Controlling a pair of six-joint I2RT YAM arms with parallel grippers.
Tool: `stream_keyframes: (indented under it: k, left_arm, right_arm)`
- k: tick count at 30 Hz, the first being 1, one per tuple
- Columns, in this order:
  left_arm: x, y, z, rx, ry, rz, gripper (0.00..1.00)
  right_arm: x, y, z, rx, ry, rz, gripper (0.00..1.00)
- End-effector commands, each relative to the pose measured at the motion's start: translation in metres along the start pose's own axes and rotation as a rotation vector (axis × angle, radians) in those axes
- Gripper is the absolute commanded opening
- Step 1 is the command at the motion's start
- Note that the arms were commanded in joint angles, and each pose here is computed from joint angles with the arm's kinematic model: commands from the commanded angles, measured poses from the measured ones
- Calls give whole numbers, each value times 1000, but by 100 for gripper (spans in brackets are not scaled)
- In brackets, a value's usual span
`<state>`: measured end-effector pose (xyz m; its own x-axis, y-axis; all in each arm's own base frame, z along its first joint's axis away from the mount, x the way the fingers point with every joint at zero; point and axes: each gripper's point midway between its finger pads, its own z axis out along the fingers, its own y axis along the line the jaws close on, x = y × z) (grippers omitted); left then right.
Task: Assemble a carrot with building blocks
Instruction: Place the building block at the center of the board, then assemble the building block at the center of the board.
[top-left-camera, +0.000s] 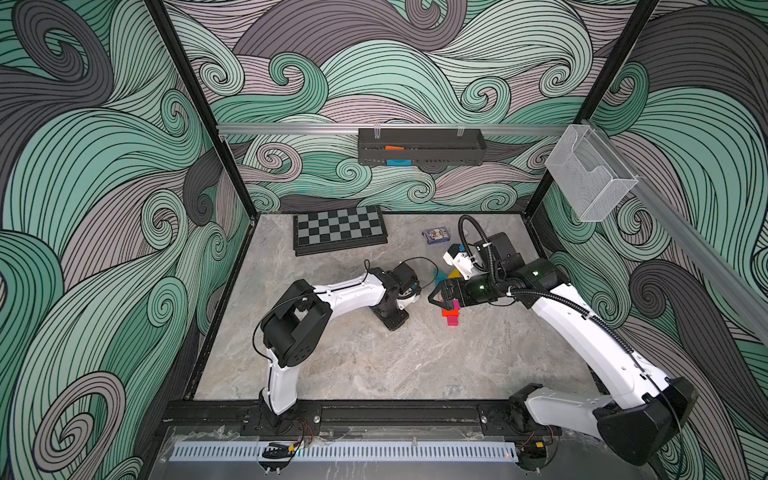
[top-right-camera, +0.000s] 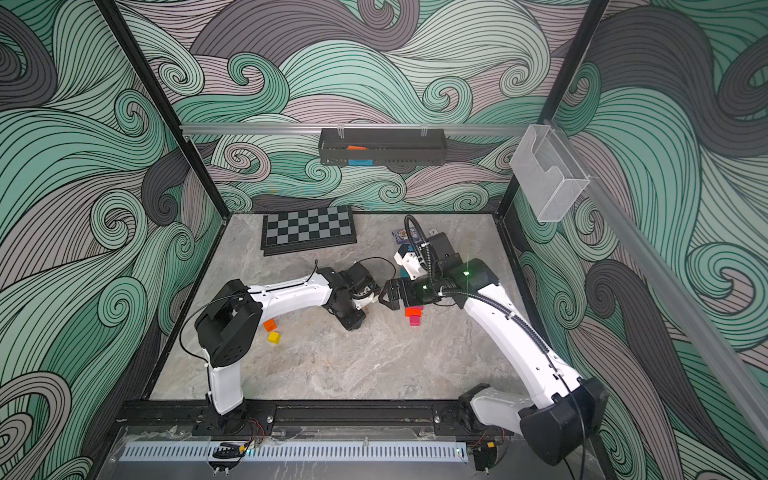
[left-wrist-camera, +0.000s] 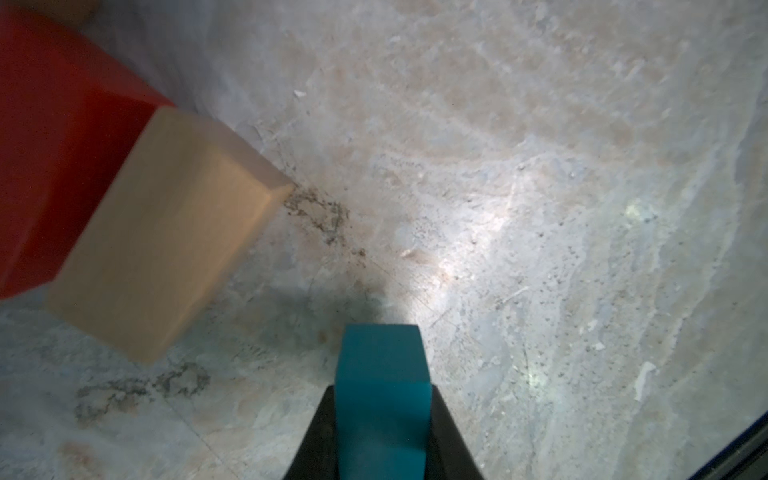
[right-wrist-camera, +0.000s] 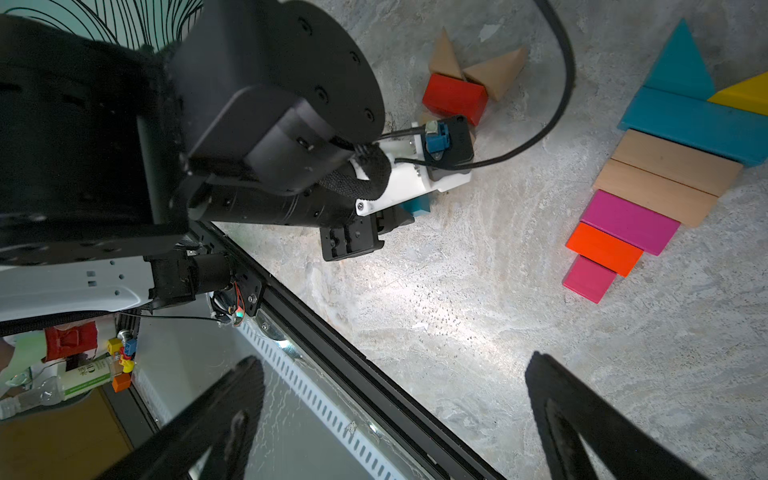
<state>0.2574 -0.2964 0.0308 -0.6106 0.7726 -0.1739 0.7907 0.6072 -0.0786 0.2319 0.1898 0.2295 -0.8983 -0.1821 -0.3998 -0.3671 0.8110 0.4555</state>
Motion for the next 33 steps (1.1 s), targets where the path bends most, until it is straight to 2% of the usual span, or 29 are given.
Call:
stream_keyframes:
  k: [1, 7, 13, 17, 21, 23, 26, 29, 31, 33]
  left_arm:
    - [-4, -4, 2, 13, 9, 52, 30]
    - [-9, 0, 5, -14, -4, 69, 49]
    - [-14, 4, -12, -58, -60, 55, 61]
    - [-15, 22, -50, -163, -135, -66, 64]
    - [5, 45, -88, -241, -190, -292, 65]
    - [19, 55, -103, -248, -219, -422, 65]
    - [38, 72, -126, -243, -276, -610, 65]
    - [55, 91, -153, -184, -365, -831, 63]
    - [63, 99, -168, -143, -426, -926, 61]
    - [66, 104, -184, -146, -505, -959, 60]
  right_arm:
    - [-4, 0, -6, 3, -25, 3, 99]
    - [-4, 0, -5, 2, -22, 4, 99]
    - [-4, 1, -5, -6, -20, 2, 99]
    - [-4, 4, -4, -20, -15, -5, 99]
    - [2, 3, 7, -34, 30, -4, 98]
    - [8, 5, 19, -38, 64, -15, 91]
    - [21, 12, 45, -38, 140, -60, 75]
    - [35, 23, 77, -46, 227, -117, 55]
    - [43, 29, 98, -52, 272, -143, 39]
    - [50, 32, 120, -57, 308, -159, 26]
